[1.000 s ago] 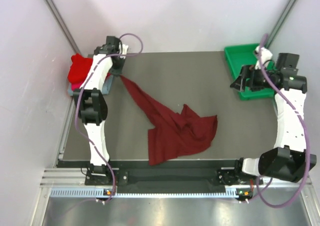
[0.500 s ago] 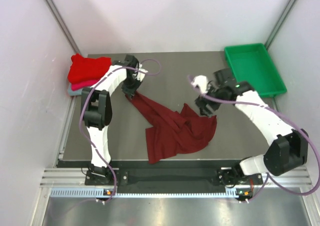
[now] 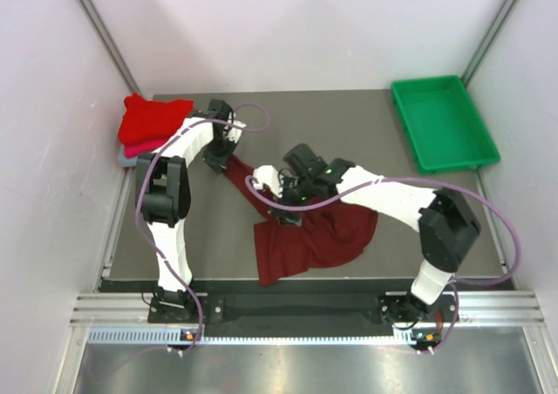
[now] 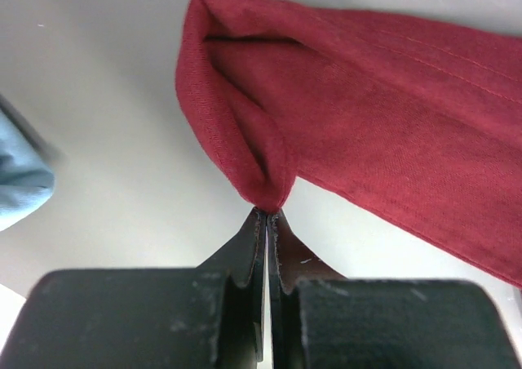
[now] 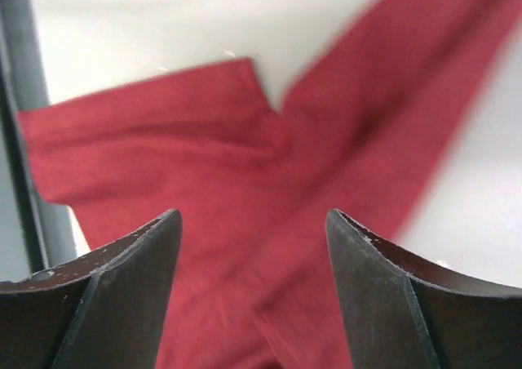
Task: Fold and stack the t-shirts
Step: Flatten the tshirt out
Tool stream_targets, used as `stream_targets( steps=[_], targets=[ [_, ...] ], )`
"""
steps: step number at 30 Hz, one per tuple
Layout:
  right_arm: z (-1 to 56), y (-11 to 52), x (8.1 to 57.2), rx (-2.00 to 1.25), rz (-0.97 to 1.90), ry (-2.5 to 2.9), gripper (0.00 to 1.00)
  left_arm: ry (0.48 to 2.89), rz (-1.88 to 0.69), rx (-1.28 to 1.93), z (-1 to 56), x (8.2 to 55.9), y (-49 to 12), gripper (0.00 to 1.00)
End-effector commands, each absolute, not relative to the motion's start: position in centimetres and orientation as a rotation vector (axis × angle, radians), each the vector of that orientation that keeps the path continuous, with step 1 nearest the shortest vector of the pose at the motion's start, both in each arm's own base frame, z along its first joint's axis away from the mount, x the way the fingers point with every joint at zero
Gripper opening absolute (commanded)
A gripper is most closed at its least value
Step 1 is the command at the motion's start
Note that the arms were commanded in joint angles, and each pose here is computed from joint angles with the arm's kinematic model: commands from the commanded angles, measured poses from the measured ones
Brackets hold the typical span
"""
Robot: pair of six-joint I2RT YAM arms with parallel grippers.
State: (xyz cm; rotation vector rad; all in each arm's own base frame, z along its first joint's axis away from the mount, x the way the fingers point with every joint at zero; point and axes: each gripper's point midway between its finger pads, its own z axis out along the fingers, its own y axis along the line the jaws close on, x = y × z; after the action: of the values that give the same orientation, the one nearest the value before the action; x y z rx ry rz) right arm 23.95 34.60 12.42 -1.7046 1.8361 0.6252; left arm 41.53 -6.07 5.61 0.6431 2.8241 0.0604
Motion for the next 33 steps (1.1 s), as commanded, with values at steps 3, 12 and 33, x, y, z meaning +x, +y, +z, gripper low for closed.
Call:
stream_targets(
  steps=[3,12,33],
  targets=[
    [11.7,39.1,20.8,-1.708,0.879,1.838,0.70,2.741,0.111,0.591,7.8,43.5,-5.3,0.00],
    [5.4,35.0,20.7,-1.449,1.002,2.325,0.70,2.668,0.096,0.539,11.5,44.8,-5.4,0.00],
    [1.9,25.9,46.3,-0.951,0.351,2.494,0.75,2.700,0.063,0.472,11.2,44.7,-5.8,0.00]
  ],
)
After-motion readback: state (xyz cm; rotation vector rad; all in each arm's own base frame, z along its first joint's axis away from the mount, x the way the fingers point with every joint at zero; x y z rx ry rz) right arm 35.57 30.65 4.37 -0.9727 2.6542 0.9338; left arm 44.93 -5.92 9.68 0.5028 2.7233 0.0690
